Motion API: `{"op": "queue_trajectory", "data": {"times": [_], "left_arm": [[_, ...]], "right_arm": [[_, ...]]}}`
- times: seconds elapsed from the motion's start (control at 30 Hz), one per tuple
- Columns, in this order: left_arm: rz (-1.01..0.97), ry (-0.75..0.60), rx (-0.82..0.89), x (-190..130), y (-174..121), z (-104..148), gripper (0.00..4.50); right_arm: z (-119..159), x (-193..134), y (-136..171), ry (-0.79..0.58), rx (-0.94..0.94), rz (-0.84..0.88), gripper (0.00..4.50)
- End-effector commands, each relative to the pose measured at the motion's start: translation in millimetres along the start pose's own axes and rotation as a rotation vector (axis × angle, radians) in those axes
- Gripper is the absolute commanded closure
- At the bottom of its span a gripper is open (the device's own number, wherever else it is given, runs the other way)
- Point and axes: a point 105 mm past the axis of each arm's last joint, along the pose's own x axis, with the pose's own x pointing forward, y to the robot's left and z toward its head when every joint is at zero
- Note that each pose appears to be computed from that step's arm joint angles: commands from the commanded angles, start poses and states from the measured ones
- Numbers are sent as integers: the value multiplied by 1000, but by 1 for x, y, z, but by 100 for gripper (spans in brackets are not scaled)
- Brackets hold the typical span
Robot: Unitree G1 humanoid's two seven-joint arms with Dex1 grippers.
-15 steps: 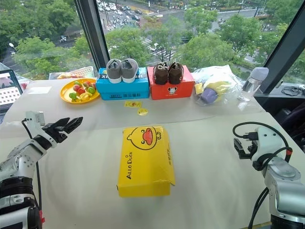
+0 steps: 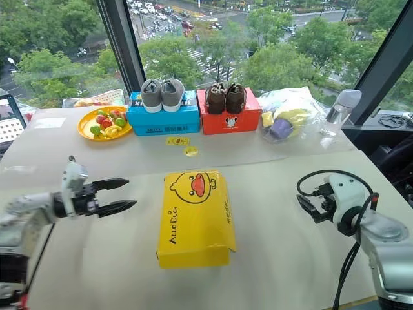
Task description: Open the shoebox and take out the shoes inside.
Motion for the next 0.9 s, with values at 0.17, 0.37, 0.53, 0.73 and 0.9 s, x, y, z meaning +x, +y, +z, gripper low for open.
{"op": "queue_trajectory", "data": {"times": [0.17,0.37,0.53,0.73,0.9], "left_arm": [[-356,40,-99,-38,-60,43,0],[-330,59,-120,-47,-59,31,0],[-323,68,-135,-51,-63,20,0],[-316,76,-124,-53,-66,14,0],[-304,71,-94,-55,-69,12,0]], "right_arm": [[30,-11,38,-58,-149,435,6],[35,4,58,-58,-229,602,30],[21,20,61,-1,-303,635,179],[9,44,95,32,-400,781,383],[12,54,121,12,-450,875,444]]}}
